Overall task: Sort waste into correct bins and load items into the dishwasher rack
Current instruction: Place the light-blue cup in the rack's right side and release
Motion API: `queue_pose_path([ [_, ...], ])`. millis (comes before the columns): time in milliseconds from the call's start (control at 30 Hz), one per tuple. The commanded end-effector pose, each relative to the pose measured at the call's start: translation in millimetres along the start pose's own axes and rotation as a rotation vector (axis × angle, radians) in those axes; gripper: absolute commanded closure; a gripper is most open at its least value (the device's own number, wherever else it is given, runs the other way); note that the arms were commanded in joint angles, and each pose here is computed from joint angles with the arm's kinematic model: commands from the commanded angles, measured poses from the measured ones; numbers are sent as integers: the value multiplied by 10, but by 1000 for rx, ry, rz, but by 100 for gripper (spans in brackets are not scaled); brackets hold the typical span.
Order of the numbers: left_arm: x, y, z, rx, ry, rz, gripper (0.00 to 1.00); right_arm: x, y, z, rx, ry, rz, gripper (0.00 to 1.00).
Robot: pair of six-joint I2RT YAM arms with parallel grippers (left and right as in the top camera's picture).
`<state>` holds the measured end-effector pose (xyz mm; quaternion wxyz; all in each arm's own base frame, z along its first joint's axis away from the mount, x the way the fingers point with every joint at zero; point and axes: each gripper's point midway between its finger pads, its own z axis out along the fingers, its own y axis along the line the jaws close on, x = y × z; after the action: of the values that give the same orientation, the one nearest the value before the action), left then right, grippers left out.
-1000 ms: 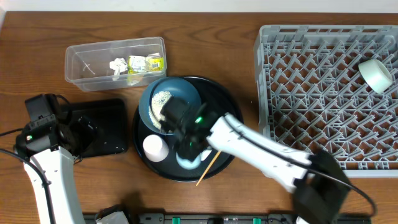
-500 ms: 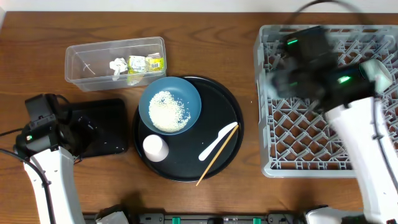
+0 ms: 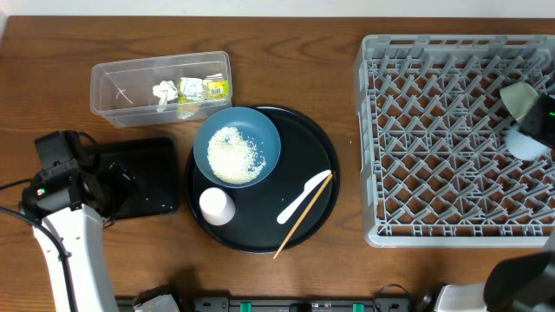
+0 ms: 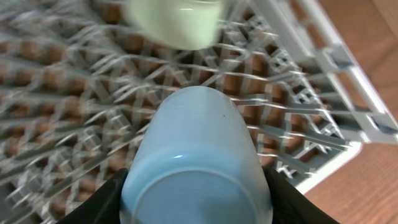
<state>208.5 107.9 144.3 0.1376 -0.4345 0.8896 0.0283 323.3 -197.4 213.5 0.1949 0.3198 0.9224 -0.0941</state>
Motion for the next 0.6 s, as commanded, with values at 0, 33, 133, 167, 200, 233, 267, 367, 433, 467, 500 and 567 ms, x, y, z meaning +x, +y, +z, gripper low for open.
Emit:
queue_pose_path([
  [0, -26, 25, -24, -8, -14, -22, 2, 3, -295, 269, 42, 54, 56, 67],
  [33, -26, 25, -24, -8, -14, -22, 2, 2, -354, 332, 49, 65, 70, 67],
  [133, -26, 25, -24, -8, -14, -22, 2, 0, -507, 535, 68, 96, 106, 67],
  [167, -26, 25, -24, -8, -14, -22, 2, 0, -534, 578, 70, 102, 113, 67],
  [200, -26, 25, -24, -8, -14, -22, 2, -4, -554, 642, 67, 110, 120, 67],
  [233, -26, 25, -24, -8, -14, -22, 2, -10, -563, 688, 63, 113, 126, 67],
  [267, -26, 25, -24, -8, -14, -22, 2, -15, -572, 735, 60, 117, 130, 67],
  [367, -25, 26, -24, -8, -13, -21, 2, -38, -585, 859, 60, 121, 136, 67],
  [433, -25, 27, -24, -8, -13, -21, 2, -34, -582, 915, 60, 129, 135, 67],
  [467, -25, 26, -24, -8, -13, -22, 2, -32, -578, 939, 59, 132, 135, 67],
  [500, -25, 26, -24, -8, -13, -22, 2, -26, -577, 963, 59, 137, 134, 67],
  [567, -26, 25, -24, -8, -14, -22, 2, -13, -574, 984, 60, 145, 133, 64],
])
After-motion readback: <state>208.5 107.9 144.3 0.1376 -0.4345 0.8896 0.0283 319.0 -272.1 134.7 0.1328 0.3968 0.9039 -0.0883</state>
